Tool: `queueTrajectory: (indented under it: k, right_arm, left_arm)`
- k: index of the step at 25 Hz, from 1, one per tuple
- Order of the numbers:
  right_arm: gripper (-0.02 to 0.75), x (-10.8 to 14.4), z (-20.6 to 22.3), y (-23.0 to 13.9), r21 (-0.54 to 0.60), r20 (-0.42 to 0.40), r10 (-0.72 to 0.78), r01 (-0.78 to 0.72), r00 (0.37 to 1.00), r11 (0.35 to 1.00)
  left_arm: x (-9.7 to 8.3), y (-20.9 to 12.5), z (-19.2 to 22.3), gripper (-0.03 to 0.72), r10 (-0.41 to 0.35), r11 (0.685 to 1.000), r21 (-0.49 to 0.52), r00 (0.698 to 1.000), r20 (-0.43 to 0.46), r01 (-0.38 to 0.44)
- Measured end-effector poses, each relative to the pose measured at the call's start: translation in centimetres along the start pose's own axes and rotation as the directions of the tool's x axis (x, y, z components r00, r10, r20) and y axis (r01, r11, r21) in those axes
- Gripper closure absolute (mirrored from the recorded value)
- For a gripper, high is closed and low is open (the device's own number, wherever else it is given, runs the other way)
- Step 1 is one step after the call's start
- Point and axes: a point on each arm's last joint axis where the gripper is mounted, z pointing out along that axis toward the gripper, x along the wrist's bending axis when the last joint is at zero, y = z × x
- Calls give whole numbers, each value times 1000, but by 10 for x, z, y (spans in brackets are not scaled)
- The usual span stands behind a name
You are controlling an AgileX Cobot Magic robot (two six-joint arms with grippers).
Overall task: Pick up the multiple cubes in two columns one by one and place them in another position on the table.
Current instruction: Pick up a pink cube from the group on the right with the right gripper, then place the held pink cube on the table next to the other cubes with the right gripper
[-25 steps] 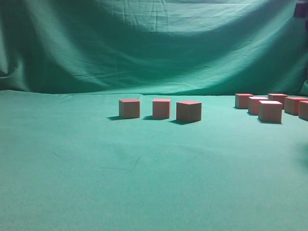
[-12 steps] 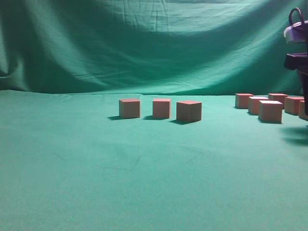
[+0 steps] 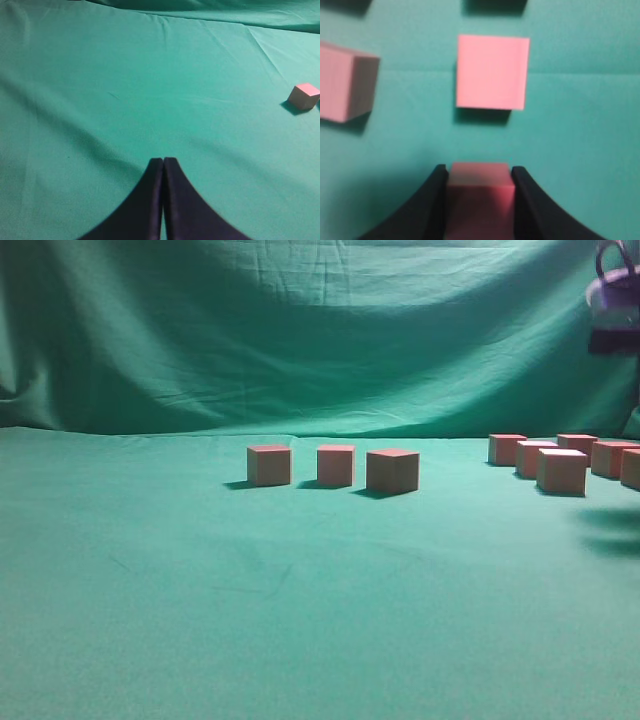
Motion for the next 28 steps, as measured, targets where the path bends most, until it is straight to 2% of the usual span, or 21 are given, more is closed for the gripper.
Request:
queueTrajectory:
  k: [4,9,12,15,21,24,28]
  right_arm:
    - [466,35,-43,4,-18,-51,-75,75,996,997]
    - [466,115,-91,4,-115,-112,-246,233,963,966]
    - [466,162,-102,-2,-156,-148,-326,303,934,940]
    - [466,204,-96,-3,-162,-168,-395,370,903,915]
    - [466,266,-66,9,-85,-192,-343,332,920,939]
    - [466,286,-48,19,-62,-194,-308,302,931,951]
    - [466,297,-25,29,-12,-180,-214,216,960,976]
  left_arm:
    - [0,0,0,688,0,1000,0,1000,0,0]
    - [0,0,0,688,0,1000,0,1000,0,0]
    - [0,0,0,688,0,1000,0,1000,0,0]
    - [0,0,0,688,0,1000,0,1000,0,0]
    - [0,0,0,688,0,1000,0,1000,0,0]
    - [0,0,0,688,0,1000,0,1000,0,0]
    - [0,0,0,688,0,1000,0,1000,0,0]
